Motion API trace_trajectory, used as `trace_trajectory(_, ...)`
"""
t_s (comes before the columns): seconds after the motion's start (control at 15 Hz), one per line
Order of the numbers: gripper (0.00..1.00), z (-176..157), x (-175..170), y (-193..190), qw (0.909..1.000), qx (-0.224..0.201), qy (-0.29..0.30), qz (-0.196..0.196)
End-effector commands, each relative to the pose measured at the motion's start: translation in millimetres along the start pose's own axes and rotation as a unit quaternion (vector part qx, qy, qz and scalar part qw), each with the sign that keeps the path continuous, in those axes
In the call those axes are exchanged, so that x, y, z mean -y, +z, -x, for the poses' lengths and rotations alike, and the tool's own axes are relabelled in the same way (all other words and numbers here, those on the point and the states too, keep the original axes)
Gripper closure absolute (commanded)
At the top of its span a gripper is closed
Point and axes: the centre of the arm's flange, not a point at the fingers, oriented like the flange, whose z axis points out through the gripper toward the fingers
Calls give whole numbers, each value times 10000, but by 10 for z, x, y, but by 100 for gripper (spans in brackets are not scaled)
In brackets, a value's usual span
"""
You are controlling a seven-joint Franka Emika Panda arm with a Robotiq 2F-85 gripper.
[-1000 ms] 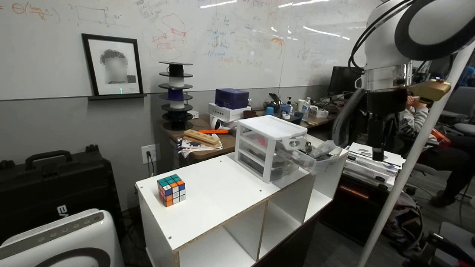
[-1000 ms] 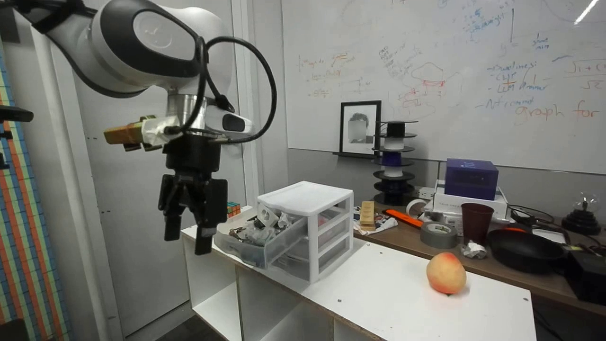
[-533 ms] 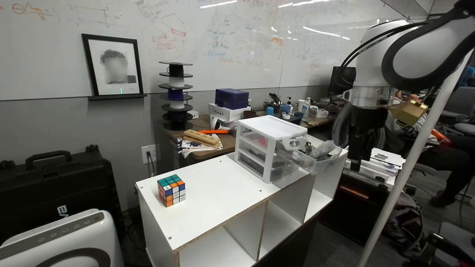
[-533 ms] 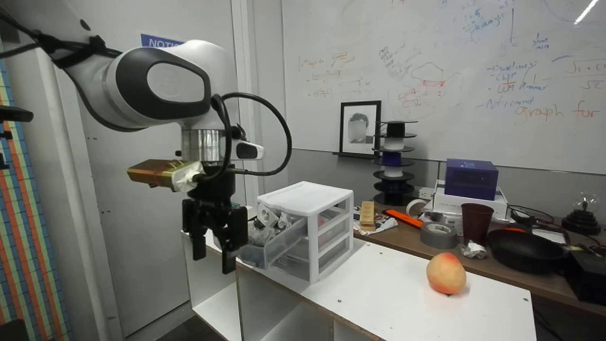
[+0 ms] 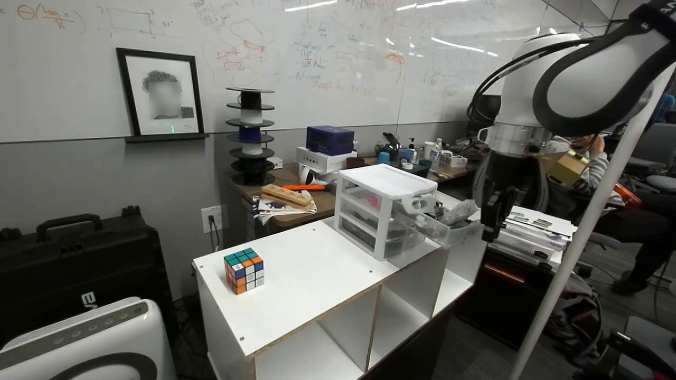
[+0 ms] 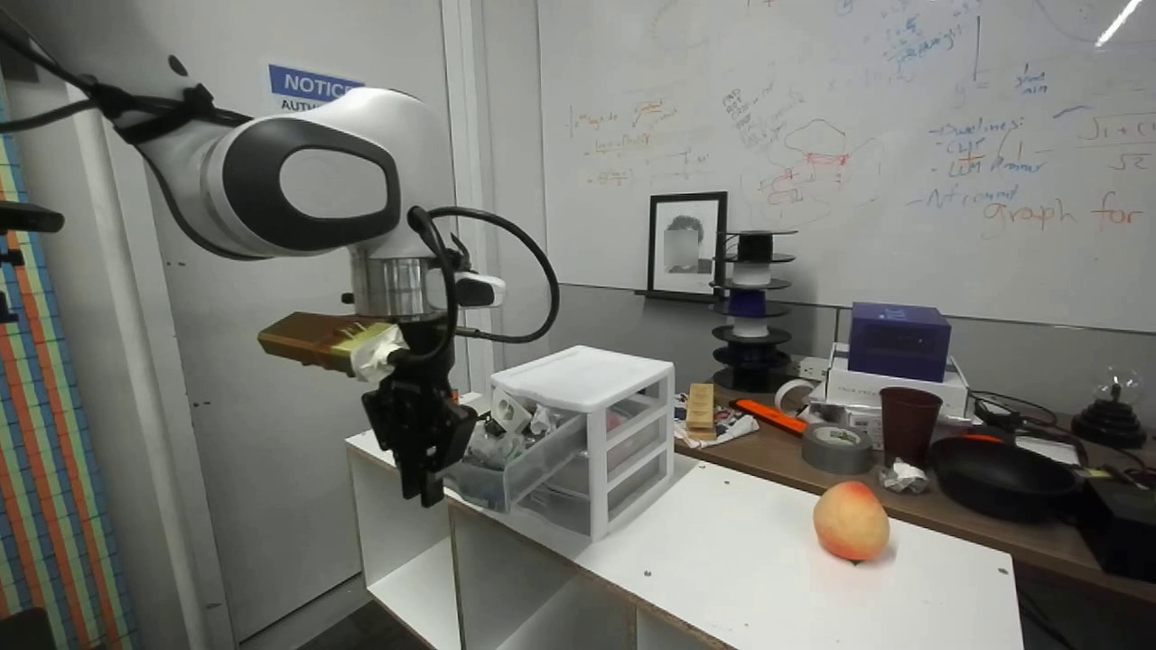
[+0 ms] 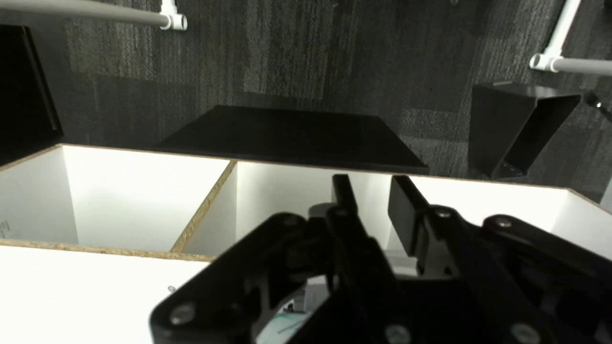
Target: Put the papers in the top drawer
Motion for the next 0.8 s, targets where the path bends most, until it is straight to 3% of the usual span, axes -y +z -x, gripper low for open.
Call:
trace_trajectory(0.0,94,-144,66,-72,9981,-584,13,-180)
trace_trajectory(0.13,99,-198,66,-46,9973,-718,22,-180)
trace_trajectory(0.2,93,-216,64,-33,9971,-739,30,-150)
trace_trajectory(0.73,93,-479,-39,-137,9913,-1285,254,-81)
